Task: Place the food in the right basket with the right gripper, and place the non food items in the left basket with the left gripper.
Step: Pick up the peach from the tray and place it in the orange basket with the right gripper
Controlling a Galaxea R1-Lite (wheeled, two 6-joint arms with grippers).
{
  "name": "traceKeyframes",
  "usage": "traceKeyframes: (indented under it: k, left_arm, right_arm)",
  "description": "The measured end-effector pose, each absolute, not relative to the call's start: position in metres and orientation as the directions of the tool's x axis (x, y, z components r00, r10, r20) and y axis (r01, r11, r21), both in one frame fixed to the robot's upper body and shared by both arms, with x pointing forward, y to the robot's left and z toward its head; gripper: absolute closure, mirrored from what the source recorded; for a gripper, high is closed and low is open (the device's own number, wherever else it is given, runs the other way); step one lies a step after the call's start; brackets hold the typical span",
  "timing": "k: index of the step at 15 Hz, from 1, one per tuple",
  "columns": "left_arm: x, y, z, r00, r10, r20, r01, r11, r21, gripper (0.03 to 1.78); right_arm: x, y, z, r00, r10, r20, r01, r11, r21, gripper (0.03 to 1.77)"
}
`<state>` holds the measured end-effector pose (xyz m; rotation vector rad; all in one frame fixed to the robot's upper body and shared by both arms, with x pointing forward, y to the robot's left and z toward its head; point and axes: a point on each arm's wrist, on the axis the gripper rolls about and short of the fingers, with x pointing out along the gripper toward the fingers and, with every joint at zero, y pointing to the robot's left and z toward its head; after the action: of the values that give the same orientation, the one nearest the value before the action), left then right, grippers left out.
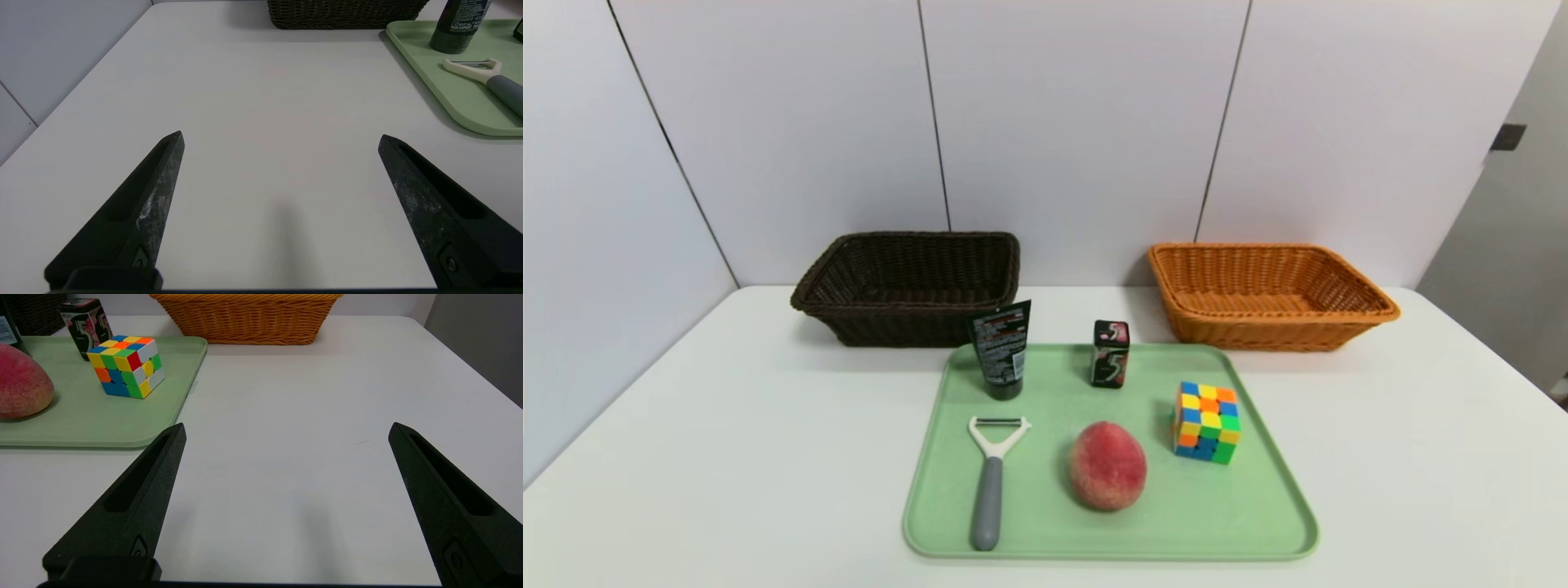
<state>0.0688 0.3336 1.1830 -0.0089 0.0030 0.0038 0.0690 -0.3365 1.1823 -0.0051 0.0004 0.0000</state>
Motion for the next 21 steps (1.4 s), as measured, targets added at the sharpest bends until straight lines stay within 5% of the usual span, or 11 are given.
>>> traceKeyframes:
  k: [18,21]
  left_arm:
    - [0.069,0.334,1.185,0.999,0.041,0.01,-0.04,0.996,-0.084,0.12]
    - [0.06,0.334,1.203,0.999,0.04,0.018,-0.038,0.996,-0.085,0.12]
  right_arm:
    - [0.069,-0.337,1.184,1.0,-0.006,0.013,0.006,1.0,0.006,0.09]
    - [0.061,-0.336,1.208,0.998,-0.003,0.071,0.001,1.0,0.027,0.09]
